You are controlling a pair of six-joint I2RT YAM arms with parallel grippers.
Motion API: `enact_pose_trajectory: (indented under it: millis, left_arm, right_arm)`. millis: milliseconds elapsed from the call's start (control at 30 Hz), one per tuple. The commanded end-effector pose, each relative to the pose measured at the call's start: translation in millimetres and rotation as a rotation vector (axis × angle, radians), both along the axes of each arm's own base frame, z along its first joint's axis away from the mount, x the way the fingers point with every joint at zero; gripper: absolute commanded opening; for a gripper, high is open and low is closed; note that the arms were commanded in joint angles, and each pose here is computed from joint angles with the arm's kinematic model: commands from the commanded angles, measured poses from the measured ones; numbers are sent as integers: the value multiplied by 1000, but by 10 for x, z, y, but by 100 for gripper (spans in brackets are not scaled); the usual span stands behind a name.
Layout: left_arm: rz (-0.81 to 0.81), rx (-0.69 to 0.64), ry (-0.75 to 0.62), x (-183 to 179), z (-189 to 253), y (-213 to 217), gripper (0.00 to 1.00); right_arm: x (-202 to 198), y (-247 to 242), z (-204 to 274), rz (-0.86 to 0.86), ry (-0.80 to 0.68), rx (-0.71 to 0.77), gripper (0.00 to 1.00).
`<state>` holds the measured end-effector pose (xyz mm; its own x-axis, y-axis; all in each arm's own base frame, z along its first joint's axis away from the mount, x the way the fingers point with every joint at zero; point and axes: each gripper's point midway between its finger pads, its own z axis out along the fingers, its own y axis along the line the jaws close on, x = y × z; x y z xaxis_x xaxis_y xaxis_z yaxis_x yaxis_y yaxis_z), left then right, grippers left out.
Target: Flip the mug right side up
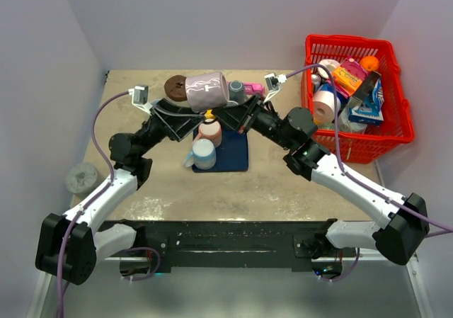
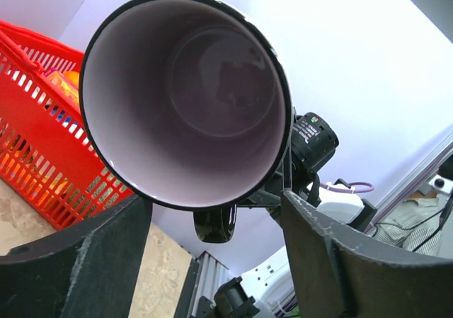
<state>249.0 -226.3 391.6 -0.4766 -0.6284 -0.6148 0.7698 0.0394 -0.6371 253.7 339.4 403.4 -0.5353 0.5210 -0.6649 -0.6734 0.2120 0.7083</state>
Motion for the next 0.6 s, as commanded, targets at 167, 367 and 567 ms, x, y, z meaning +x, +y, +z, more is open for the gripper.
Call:
enact_pose_trajectory:
  millis: [167,367,567]
  left_arm:
    - [-21,-56,-62,-99,224,-51,66]
    - [-9,-49,-57,-87,210,-49,45]
    - [13,-58,-46,-36,218,-35,20]
  right_arm:
    - [-123,4,414,18,-120,138,0]
    - [-110,31,360,21,-112,134,0]
    - [-155,66,310,38,-127,106,0]
